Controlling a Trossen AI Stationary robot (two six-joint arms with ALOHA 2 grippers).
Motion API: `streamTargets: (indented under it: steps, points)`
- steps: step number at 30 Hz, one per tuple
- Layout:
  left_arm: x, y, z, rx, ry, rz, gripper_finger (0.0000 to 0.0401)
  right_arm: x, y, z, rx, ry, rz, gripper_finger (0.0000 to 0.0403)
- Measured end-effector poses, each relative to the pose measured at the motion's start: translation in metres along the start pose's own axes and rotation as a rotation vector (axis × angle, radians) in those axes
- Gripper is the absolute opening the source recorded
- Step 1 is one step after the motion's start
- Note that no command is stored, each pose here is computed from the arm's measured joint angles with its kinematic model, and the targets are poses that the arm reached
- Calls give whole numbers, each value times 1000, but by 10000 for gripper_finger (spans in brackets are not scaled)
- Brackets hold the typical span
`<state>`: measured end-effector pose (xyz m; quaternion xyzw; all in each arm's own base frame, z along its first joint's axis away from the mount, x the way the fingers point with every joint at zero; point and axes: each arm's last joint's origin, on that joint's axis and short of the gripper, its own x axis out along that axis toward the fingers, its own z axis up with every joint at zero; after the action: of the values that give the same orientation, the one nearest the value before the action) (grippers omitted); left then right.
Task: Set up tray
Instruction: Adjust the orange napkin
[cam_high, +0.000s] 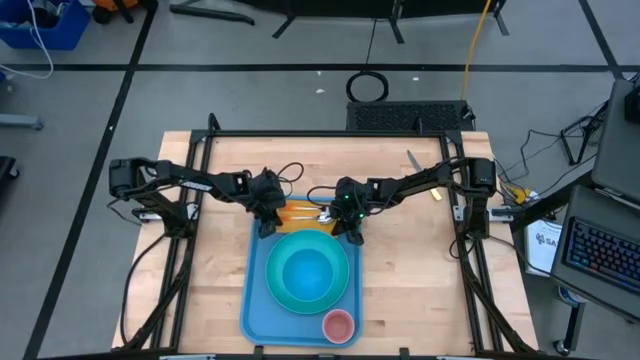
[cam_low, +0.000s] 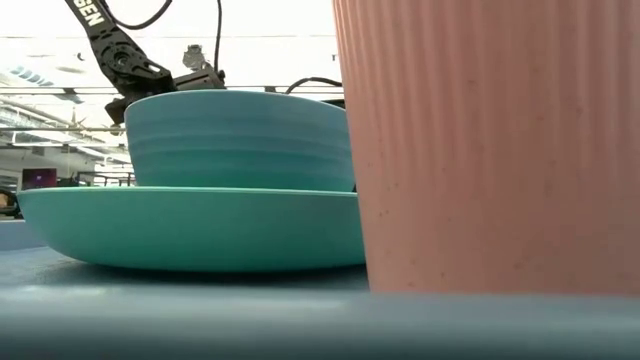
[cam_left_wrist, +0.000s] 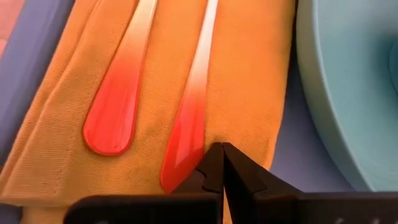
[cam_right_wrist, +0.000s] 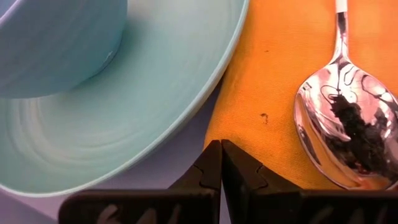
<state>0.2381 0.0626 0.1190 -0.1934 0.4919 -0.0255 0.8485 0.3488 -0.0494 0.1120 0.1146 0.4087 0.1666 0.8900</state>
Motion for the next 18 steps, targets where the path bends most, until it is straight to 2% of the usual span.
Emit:
streamTargets:
  steps: [5, 13, 18]
  points:
    - [0, 1, 0, 3, -5, 39, 2, 0, 0, 0, 0, 0, 0, 0]
    - [-1, 1, 2, 15, -27, 22, 2, 0, 0, 0, 3, 1, 0, 0]
    - [-9, -2, 5, 38, -67, 50, 7, 0, 0, -1, 14, 9, 3, 0]
